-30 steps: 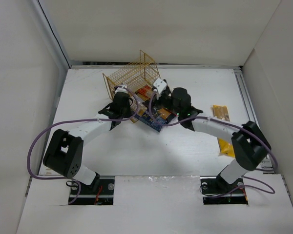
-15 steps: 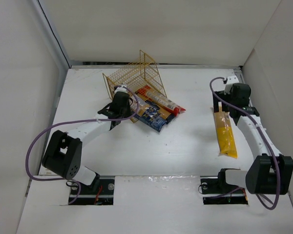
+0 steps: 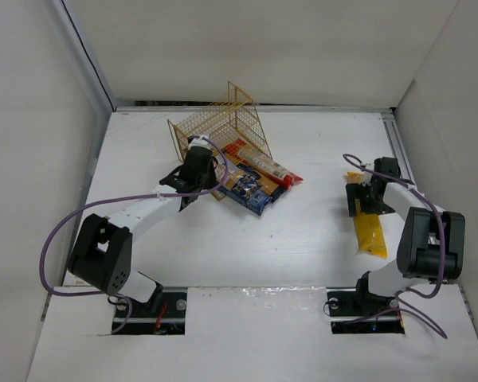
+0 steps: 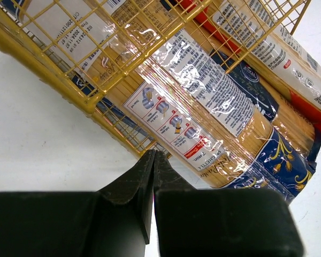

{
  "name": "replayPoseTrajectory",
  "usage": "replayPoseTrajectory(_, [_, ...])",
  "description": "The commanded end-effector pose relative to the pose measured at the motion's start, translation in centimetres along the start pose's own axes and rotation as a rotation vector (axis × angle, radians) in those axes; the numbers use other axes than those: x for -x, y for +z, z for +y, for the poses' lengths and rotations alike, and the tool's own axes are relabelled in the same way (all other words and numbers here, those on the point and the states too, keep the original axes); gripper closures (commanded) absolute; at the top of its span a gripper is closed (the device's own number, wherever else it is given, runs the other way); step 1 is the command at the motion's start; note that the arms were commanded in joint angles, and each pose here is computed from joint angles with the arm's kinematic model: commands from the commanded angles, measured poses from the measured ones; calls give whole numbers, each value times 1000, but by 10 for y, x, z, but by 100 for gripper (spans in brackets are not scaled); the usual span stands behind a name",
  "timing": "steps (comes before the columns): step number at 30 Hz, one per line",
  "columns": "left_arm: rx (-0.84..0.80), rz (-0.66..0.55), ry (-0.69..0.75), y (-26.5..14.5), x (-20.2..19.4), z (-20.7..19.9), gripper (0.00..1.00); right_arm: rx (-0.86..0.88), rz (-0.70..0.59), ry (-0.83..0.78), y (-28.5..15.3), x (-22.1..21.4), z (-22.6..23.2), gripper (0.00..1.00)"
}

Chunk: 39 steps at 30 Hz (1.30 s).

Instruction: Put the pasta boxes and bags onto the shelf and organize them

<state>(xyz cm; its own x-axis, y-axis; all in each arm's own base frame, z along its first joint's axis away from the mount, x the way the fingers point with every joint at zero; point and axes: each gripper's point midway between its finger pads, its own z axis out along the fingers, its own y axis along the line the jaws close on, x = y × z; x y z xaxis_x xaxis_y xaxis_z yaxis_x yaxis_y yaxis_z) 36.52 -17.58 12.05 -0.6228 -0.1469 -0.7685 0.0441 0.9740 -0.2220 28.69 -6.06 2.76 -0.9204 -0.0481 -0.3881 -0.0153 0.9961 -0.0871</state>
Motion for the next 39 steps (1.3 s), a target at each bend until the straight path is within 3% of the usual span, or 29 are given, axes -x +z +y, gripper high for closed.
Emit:
replayPoseTrajectory(1, [-46, -80, -14, -14, 32, -14, 100, -2, 0, 13, 10, 3, -1, 0])
replayPoseTrajectory(5, [-46, -79, -14, -15, 33, -14, 98, 107, -6, -32, 29, 14, 14, 3])
replayPoseTrajectory(12, [-66, -123, -7, -27, 49, -18, 81, 43, -30, -13, 33, 36, 1, 5])
replayPoseTrajectory(18, [-94, -165, 1, -41, 69, -25, 75, 37, -16, -2, 44, 46, -3, 3])
replayPoseTrajectory(20, [-105, -188, -5, -52, 76, -26, 69, 51, -24, -3, 47, 45, 0, 15])
replayPoseTrajectory(21, [-99, -200, 1, -56, 81, -25, 61, 68, -25, -3, 45, 41, 4, 27])
replayPoseTrajectory(22, [-103, -208, -1, -59, 83, -25, 56, 81, -51, -13, 42, 47, 6, 55])
replayPoseTrajectory(24, [-90, -228, -6, -72, 90, -22, 44, 95, -96, -40, 30, 54, 8, 73])
replayPoseTrajectory(25, [-95, -239, -9, -76, 93, -22, 20, 111, -114, -53, 25, 55, 10, 77])
replayPoseTrajectory(26, [-88, -253, -13, -84, 96, -19, 0, 148, -152, -71, 17, 63, 16, 83])
replayPoseTrajectory(29, [-50, -264, -51, -93, 98, -10, 0, 189, -350, -185, -22, 102, 28, 100])
replayPoseTrajectory(36, [-11, -169, -134, -93, 64, 15, 0, 147, -882, -587, -176, 232, 93, 100])
replayPoseTrajectory(39, [9, -142, -170, -90, 54, 21, 0, 133, -1132, -853, -253, 282, 144, 100])
